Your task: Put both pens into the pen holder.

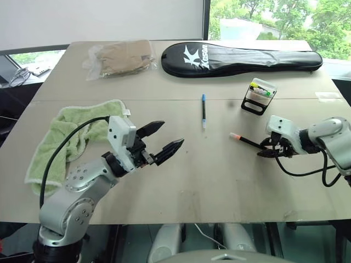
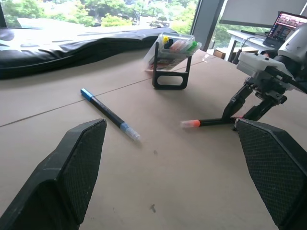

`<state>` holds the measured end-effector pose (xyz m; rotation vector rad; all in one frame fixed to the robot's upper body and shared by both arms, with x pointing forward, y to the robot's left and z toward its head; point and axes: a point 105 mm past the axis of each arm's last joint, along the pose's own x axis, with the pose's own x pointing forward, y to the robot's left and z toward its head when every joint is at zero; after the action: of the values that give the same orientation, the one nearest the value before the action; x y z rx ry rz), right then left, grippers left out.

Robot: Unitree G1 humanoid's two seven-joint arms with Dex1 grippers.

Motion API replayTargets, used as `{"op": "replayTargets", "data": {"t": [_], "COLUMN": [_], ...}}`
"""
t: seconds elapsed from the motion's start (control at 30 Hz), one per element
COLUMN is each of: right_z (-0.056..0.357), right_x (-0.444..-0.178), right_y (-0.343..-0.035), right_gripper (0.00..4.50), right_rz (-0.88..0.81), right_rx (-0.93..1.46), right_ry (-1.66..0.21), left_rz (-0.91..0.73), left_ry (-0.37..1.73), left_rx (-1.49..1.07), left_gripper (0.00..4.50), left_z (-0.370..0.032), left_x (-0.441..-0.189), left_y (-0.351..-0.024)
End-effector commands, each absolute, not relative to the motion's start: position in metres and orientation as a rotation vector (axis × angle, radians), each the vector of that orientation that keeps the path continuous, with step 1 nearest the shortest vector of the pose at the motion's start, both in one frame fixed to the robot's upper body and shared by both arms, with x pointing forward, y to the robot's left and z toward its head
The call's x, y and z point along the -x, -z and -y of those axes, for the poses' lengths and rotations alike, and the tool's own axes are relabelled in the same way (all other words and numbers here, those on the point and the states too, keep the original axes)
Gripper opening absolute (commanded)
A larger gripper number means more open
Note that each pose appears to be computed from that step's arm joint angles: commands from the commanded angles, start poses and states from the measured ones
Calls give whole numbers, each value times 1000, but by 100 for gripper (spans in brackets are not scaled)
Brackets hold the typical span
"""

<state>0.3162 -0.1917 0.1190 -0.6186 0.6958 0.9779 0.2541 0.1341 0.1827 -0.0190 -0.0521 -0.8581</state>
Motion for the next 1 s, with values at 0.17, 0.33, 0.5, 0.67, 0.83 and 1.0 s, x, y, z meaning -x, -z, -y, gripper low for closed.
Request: {"op": "replayTargets", "data": {"t": [0.17, 0.33, 0.5, 0.67, 0.83, 1.0], "right_z": [147, 139, 142, 153, 121, 124], "right_x": [-338, -345, -340, -343, -336, -321], "right_y": [-137, -131, -116, -120, -197, -296], "right_gripper": [360, 360, 237, 41, 1, 1], "right_rz": [-626, -662, -757, -743, -344, 120], "right_rx": [505, 617, 639, 687, 377, 88], "right_ry": [-905, -831, -841, -814, -1047, -1150], "left_rz": [79, 81, 84, 85, 121, 182], "left_ry": [882, 879, 872, 868, 932, 1046], "left_rx": [-3, -2, 0, 0, 26, 63], "left_gripper": [450, 450, 450, 450, 450, 450], "left_z": [-132, -131, -130, -131, -124, -118], "left_x": [-251, -250, -248, -249, -242, -230], "left_y": [-189, -188, -188, -188, -194, -211]}}
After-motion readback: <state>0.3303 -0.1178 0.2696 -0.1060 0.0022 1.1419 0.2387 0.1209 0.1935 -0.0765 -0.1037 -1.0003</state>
